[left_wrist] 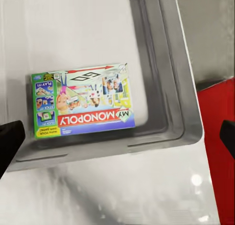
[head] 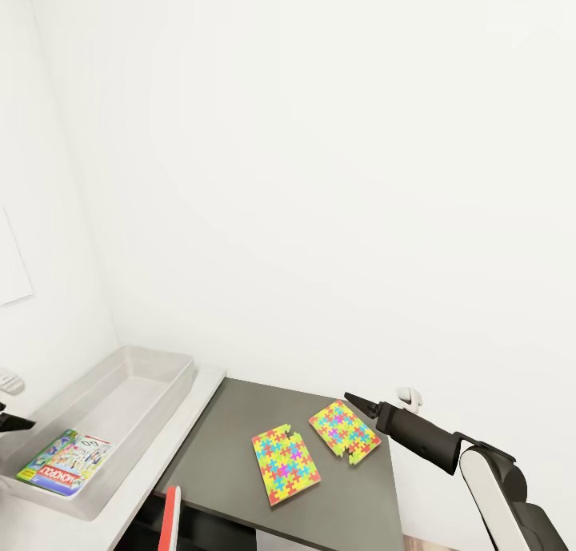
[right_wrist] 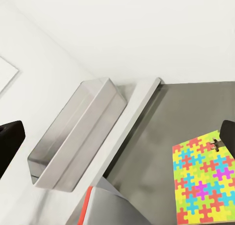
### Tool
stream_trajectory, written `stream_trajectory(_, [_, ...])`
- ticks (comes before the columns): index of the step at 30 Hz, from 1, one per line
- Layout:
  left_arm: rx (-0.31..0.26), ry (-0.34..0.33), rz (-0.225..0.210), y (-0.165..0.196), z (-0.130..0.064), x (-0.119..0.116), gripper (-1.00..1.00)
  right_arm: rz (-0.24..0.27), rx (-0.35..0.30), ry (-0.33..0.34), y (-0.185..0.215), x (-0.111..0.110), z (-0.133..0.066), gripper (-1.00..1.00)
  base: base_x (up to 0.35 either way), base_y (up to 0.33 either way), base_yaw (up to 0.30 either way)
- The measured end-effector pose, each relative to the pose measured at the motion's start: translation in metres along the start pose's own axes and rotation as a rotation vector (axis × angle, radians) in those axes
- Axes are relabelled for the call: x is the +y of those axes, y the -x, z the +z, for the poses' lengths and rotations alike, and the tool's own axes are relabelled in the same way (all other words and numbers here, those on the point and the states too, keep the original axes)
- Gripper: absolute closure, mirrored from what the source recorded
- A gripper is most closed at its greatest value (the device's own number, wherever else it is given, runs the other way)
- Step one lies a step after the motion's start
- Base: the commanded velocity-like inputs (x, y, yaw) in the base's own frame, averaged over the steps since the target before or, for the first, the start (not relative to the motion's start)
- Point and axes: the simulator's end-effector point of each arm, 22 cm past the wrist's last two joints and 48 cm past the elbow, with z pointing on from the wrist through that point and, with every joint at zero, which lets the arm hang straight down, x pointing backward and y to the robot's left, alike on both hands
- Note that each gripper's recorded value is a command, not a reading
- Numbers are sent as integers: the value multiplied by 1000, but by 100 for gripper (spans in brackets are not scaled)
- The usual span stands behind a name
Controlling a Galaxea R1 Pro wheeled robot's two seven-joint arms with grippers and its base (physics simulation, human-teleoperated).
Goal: Put all the toys in the child's room - the three board games (two on the bed and one on the table), the two jigsaw puzzles on the table, and the tennis ball on the table - inside the toy box on the table in the child's room.
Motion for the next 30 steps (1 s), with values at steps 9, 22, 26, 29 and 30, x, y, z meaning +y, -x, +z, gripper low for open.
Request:
stream_trajectory(9, [-57,-57,12,18,-18,-16,-100,0,0,0,0,0,0,-100,0,0,0])
stream_trajectory(22, [-282,-141,-68,54,-55,-23,-100,-6,-7,14,3,6,-2,-100,0,0,0])
stream_trajectory(26, [-373,-250,-115,71,-63,-42,-100,-9,-13,19,6,9,-4,-100,0,0,0])
stream_trajectory(29, [-429,-330,-137,81,-64,-59,-100,-12,-16,22,7,11,-5,-100,0,0,0])
stream_trajectory(30, [-455,-370,-145,87,-63,-68,-100,-13,-18,25,8,12,-5,-100,0,0,0])
